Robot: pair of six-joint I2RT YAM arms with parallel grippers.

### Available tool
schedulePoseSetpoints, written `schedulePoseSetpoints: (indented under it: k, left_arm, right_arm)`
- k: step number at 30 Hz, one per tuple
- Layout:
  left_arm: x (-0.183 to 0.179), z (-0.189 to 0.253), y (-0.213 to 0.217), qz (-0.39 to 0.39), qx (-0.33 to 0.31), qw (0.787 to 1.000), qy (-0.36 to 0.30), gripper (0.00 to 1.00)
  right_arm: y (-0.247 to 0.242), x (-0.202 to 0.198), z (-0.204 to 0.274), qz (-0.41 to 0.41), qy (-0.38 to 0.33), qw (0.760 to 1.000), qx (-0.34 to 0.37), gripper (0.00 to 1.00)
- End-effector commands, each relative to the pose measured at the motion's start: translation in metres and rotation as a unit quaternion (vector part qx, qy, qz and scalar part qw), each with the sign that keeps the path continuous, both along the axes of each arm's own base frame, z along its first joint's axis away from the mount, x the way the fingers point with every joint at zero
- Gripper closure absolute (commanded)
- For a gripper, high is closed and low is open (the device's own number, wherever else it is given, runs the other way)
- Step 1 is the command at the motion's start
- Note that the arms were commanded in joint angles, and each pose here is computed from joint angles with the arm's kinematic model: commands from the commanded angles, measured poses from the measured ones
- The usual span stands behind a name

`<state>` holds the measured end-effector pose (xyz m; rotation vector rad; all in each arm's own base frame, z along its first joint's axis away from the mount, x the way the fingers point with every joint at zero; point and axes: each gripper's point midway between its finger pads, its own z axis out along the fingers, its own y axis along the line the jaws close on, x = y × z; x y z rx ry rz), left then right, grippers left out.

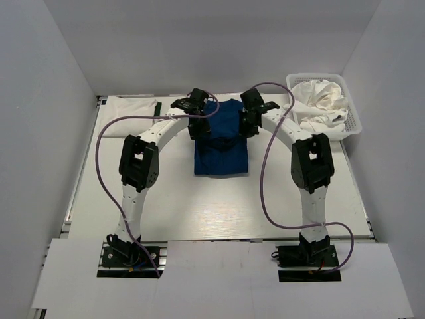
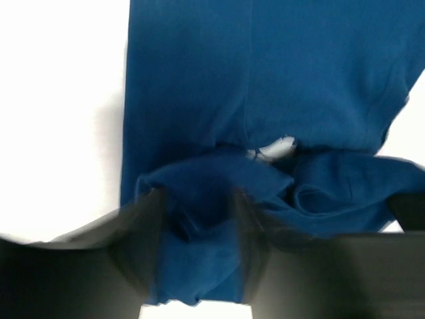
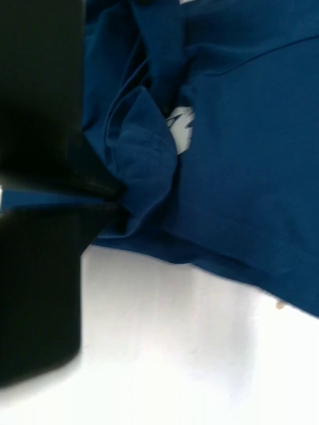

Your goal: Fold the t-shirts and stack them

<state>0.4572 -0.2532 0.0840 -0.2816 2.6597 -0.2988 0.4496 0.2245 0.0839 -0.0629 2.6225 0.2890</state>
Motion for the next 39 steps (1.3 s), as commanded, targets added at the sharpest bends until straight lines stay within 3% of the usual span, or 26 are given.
schedulePoseSetpoints:
  k: [1, 3, 4, 6, 7, 10, 12, 13, 14, 15, 21, 26, 27, 29, 30, 31, 33, 36, 39]
  left_arm:
    - [0.037, 0.030, -0.001, 0.006, -0.026, 0.998, -0.056, 0.39]
    - [0.054, 0.050, 0.012, 0.025, -0.029, 0.996, -0.078, 0.12]
    - [0.054, 0.050, 0.012, 0.025, -0.027, 0.997, -0.074, 0.06]
    - [0.048, 0.056, 0.026, 0.027, -0.011, 0.997, -0.074, 0.00]
    - [0.040, 0.076, 0.032, 0.030, -0.013, 0.996, -0.088, 0.00]
    - [0.012, 0.065, 0.044, 0.025, -0.006, 0.996, -0.081, 0.00]
    - [-0.016, 0.068, 0.053, 0.014, -0.011, 0.997, -0.080, 0.00]
    - [-0.026, 0.067, 0.054, 0.009, -0.018, 0.997, -0.077, 0.00]
    - [-0.044, 0.049, 0.057, 0.004, -0.018, 0.998, -0.055, 0.00]
    - [-0.055, 0.061, 0.055, -0.004, -0.029, 0.997, -0.066, 0.00]
    - [-0.122, 0.023, 0.069, -0.029, -0.026, 0.999, 0.003, 0.00]
    - [-0.146, 0.018, 0.086, -0.011, -0.005, 1.000, 0.022, 0.00]
    - [-0.147, 0.017, 0.089, -0.003, 0.000, 1.000, 0.025, 0.00]
    - [-0.149, 0.025, 0.089, -0.003, -0.004, 1.000, 0.018, 0.00]
    - [-0.149, 0.029, 0.089, -0.003, -0.006, 1.000, 0.012, 0.00]
    - [-0.151, 0.028, 0.090, -0.003, -0.004, 1.000, 0.017, 0.00]
    - [-0.151, 0.037, 0.091, -0.003, -0.009, 1.000, 0.005, 0.00]
    - [-0.157, 0.038, 0.093, -0.003, -0.011, 1.000, 0.002, 0.00]
    - [-0.158, 0.036, 0.092, -0.011, -0.015, 1.000, -0.003, 0.00]
  right_arm:
    - [0.010, 0.034, 0.024, 0.034, -0.056, 0.997, 0.029, 0.77]
    - [0.015, 0.045, 0.032, 0.046, -0.062, 0.995, 0.056, 0.58]
    - [0.020, 0.054, 0.049, 0.052, -0.079, 0.993, 0.064, 0.38]
    - [0.019, 0.048, 0.052, 0.059, -0.069, 0.993, 0.070, 0.27]
    - [0.017, 0.042, 0.064, 0.065, -0.080, 0.992, 0.072, 0.10]
    - [0.021, 0.015, 0.073, 0.094, -0.088, 0.987, 0.093, 0.10]
    - [0.023, -0.015, 0.045, 0.119, -0.053, 0.987, 0.098, 0.10]
    - [0.031, -0.020, 0.067, 0.139, -0.082, 0.980, 0.120, 0.10]
    - [0.035, -0.034, 0.058, 0.152, -0.068, 0.978, 0.126, 0.10]
    - [0.038, -0.043, 0.053, 0.163, -0.063, 0.976, 0.128, 0.10]
    - [0.089, -0.060, 0.035, 0.216, -0.030, 0.960, 0.173, 0.10]
    - [0.125, -0.024, 0.015, 0.172, -0.019, 0.962, 0.212, 0.10]
    - [0.133, -0.006, 0.035, 0.160, -0.045, 0.960, 0.224, 0.10]
    - [0.130, 0.028, 0.017, 0.112, -0.072, 0.970, 0.201, 0.10]
    - [0.139, 0.052, 0.038, 0.103, -0.107, 0.966, 0.209, 0.10]
    - [0.129, 0.073, 0.030, 0.067, -0.127, 0.972, 0.187, 0.10]
    - [0.131, 0.099, 0.053, 0.059, -0.175, 0.964, 0.189, 0.10]
    - [0.129, 0.113, 0.077, 0.058, -0.223, 0.955, 0.189, 0.10]
    - [0.126, 0.100, 0.113, 0.099, -0.242, 0.946, 0.190, 0.10]
